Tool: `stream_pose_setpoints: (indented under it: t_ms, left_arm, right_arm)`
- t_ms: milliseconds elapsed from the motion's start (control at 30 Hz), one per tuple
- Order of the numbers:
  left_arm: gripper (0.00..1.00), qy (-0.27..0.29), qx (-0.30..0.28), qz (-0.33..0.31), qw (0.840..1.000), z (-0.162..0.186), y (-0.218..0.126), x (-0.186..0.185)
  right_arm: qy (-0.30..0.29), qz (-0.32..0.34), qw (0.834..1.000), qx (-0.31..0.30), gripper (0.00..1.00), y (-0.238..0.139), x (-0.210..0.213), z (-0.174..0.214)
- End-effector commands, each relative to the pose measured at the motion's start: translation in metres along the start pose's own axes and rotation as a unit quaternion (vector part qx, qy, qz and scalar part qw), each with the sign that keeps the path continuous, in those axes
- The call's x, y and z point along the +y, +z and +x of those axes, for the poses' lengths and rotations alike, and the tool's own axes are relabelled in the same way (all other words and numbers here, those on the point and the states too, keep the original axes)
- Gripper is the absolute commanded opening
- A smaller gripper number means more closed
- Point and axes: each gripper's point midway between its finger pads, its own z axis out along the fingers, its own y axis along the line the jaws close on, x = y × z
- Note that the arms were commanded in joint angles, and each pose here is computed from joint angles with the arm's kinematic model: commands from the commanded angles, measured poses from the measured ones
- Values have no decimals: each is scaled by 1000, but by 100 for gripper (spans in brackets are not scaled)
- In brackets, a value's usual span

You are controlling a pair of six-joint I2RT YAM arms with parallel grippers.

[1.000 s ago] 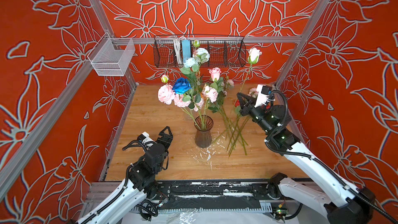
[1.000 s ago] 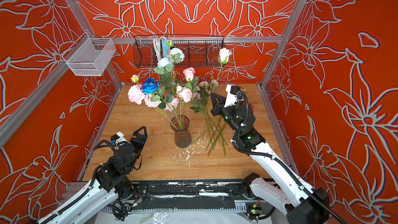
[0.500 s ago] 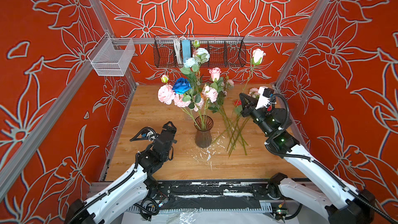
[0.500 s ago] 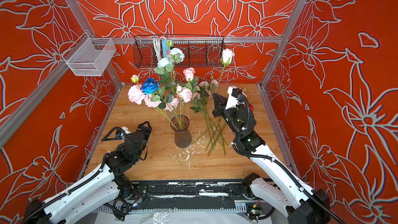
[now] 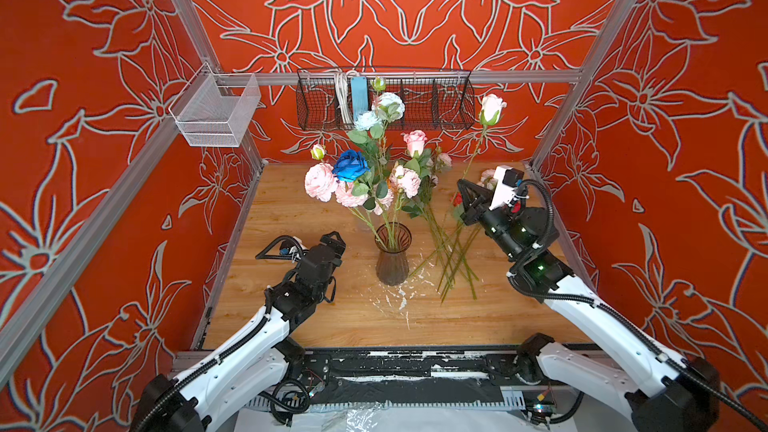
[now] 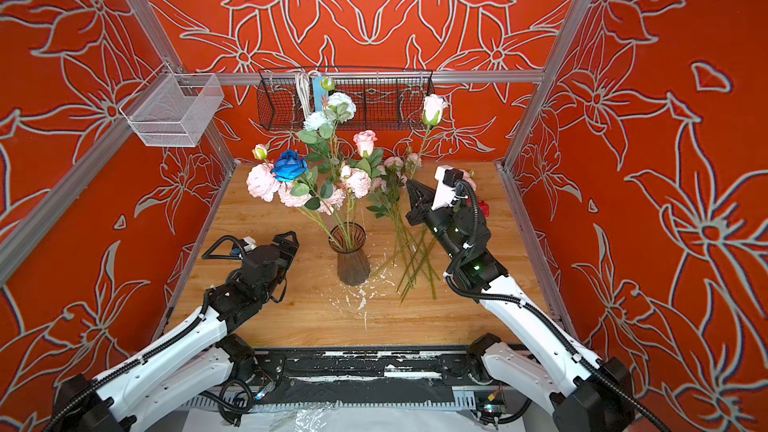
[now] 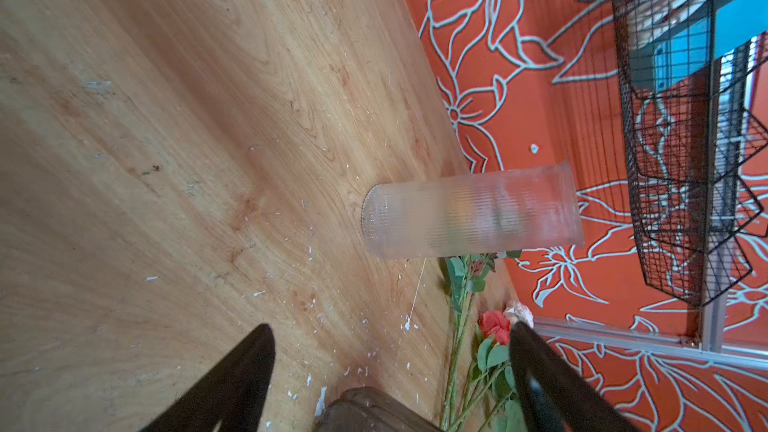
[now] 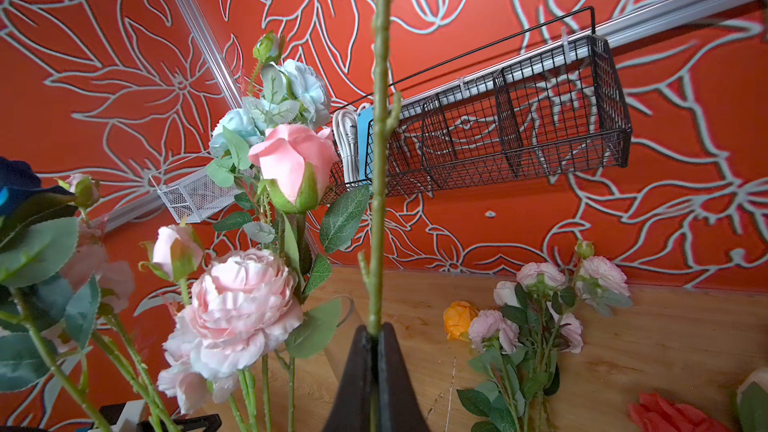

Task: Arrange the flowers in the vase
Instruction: 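Carry the pink rose over the mauve vase and lower it in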

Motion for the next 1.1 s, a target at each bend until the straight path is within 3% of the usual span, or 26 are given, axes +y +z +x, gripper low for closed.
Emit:
stream_pose_setpoints:
  t_ms: [0, 300, 567, 900, 1067]
  left_arm:
    - [89, 17, 29, 21, 999, 5, 0, -15]
    - [90, 79, 79, 41, 993, 16, -4, -33]
    - [90, 77, 75, 53, 993, 14, -6, -32]
    - [91, 78, 75, 59, 992, 11, -4, -32]
    - [91, 76, 76, 60, 992, 12, -4, -28]
  right_arm:
    - [0, -42, 999, -33, 0, 1, 24, -27]
    - [3, -104, 991, -82, 0, 13, 63, -83]
    - [30, -169, 981, -91, 0, 29, 101, -108]
    - [18, -191, 980, -57, 0, 32, 124, -83]
    - [9, -205, 979, -23, 0, 39, 129, -41]
